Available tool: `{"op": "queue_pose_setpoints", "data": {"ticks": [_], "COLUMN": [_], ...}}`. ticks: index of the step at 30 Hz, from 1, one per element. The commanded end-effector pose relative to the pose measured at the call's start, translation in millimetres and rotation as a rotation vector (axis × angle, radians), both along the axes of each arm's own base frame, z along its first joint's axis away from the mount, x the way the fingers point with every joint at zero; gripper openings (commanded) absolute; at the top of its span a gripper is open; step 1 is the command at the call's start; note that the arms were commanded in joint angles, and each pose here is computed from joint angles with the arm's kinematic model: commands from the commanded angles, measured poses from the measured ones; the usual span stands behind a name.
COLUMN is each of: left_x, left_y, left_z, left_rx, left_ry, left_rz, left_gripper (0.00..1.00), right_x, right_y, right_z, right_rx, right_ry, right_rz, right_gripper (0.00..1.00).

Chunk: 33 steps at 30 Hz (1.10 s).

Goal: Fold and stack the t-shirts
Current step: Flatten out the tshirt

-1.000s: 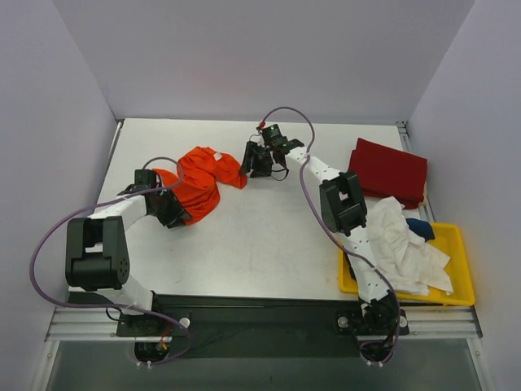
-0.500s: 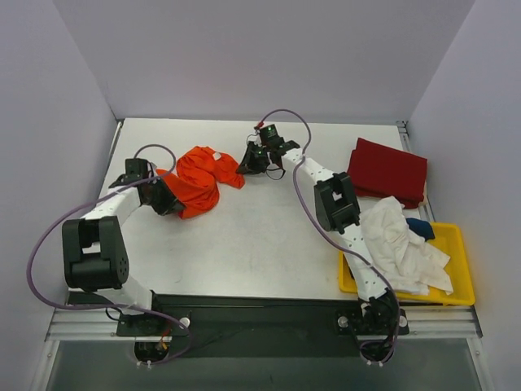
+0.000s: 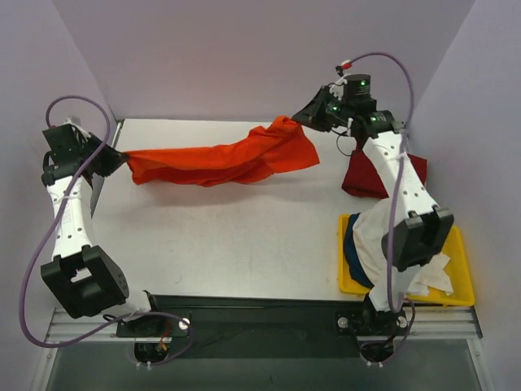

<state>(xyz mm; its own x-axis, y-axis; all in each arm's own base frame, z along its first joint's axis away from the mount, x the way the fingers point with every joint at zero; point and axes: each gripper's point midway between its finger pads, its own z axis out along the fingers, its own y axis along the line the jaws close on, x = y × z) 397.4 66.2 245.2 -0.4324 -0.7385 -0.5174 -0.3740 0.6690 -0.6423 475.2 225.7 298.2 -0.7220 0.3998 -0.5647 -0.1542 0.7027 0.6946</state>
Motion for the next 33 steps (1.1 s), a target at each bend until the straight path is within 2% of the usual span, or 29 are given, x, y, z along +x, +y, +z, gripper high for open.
{"op": "queue_pose_setpoints", "data": {"ticks": [1,5,7,8,10,11,13,14,15,17,18,19,26,33], "left_x": [0.3,9.8,21.9,30.5,48.8,61.6,79.5,89.8,95.9,96.1,93.5,85.9,27.1,-13.1], "left_y": [12.9,12.9,7.1,-0.1,-10.9,-14.8,-39.5,-45.8,-51.2,-64.2,-66.3,-69.0,-75.3,-86.4], "left_z": [58.9,65.9,65.1,51.3,47.3,30.3,22.2,-5.6,-10.1,-38.3,-46.0,-59.1,-91.2,-114.2], "left_rx": [0.1,0.099,0.045,0.012,0.0,0.0,0.005,-0.016,-0.024,-0.043,-0.043,-0.043,-0.014,-0.048], "left_ry": [-0.105,-0.133,-0.169,-0.155,-0.181,-0.155,-0.142,-0.082,-0.07,0.008,0.028,0.066,0.151,0.208], "left_rz": [0.015,0.006,-0.012,-0.035,-0.067,-0.093,-0.17,-0.201,-0.219,-0.253,-0.259,-0.261,-0.283,-0.292], "left_gripper": [0.0,0.0,0.0,0.0,0.0,0.01,0.13,0.29,0.36,0.52,0.55,0.56,0.59,0.59], "right_x": [-57.5,-73.8,-69.9,-66.7,-50.3,-42.7,-22.5,-17.2,-13.8,-12.7,-16.8,-23.2,-109.1,-128.2], "right_y": [-10.5,-25.5,-28.9,-28.4,-27.5,-26.8,-25.8,-25.2,-23.7,-23.3,-24.1,-24.5,-54.1,-90.7], "right_z": [23.7,17.9,3.7,-3.9,-26.1,-35.2,-64.0,-75.7,-85.1,-110.4,-118.4,-120.2,-197.2,-219.9], "right_rx": [-0.055,-0.074,-0.097,-0.111,-0.143,-0.149,-0.159,-0.16,-0.148,-0.157,-0.163,-0.17,-0.343,-0.458], "right_ry": [0.007,0.034,0.059,0.068,0.103,0.12,0.18,0.207,0.24,0.299,0.319,0.323,0.484,0.511], "right_rz": [0.017,-0.038,-0.057,-0.053,-0.055,-0.056,-0.061,-0.064,-0.07,-0.069,-0.067,-0.059,-0.02,-0.1], "right_gripper": [0.0,0.0,0.0,0.0,0.0,0.0,0.03,0.1,0.23,0.32,0.37,0.37,0.37,0.37]}}
